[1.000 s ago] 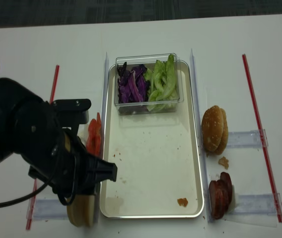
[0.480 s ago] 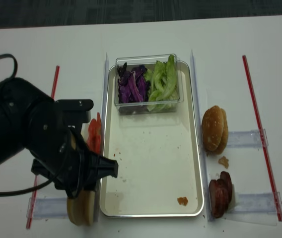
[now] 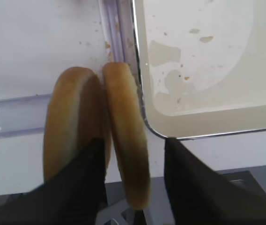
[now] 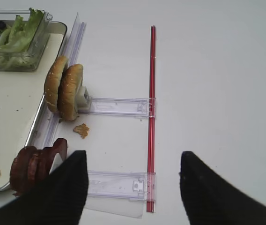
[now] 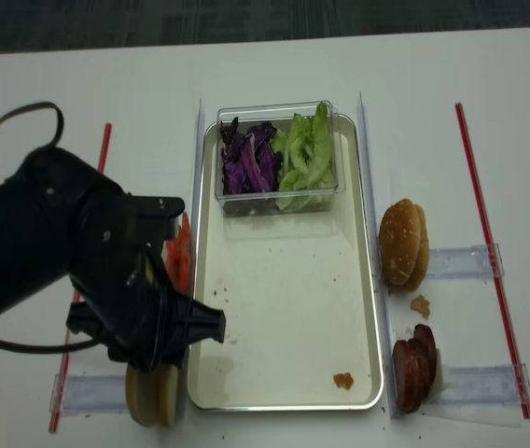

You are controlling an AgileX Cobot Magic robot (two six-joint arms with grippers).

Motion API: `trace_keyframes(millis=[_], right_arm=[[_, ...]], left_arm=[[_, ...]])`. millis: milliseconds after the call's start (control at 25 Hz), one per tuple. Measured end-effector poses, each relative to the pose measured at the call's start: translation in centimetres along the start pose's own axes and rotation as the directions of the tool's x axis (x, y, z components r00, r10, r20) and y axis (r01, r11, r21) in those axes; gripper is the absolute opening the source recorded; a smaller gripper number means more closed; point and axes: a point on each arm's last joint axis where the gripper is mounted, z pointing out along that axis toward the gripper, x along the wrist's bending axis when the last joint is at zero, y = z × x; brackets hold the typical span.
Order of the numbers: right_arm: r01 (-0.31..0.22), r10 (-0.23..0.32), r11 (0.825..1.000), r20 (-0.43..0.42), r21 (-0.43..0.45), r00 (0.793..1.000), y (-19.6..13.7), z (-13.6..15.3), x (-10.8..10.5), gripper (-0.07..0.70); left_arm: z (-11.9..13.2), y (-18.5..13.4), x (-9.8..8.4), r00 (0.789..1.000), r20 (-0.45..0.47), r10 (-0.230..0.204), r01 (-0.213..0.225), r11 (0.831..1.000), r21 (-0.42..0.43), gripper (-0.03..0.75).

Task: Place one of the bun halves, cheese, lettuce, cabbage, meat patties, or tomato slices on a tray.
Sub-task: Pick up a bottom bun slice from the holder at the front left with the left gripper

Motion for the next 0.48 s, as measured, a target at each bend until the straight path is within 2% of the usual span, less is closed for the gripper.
trace_keyframes(millis=[280,480], right_arm=[[0.000,0.000,1.000,0.000,0.000,1.000,0.00,0.00,0.00,0.477],[0.000,0.000,1.000,0.000,0.000,1.000,0.00,0.00,0.00,0.477]], left_arm=[[0.56,0.15,-0.06,1.000,-0.013,0.003,-0.002,1.000,0.022,0.282],[0.56,0.20,0.02,1.000,-0.022,0.009,-0.009,1.000,0.017,0.221]])
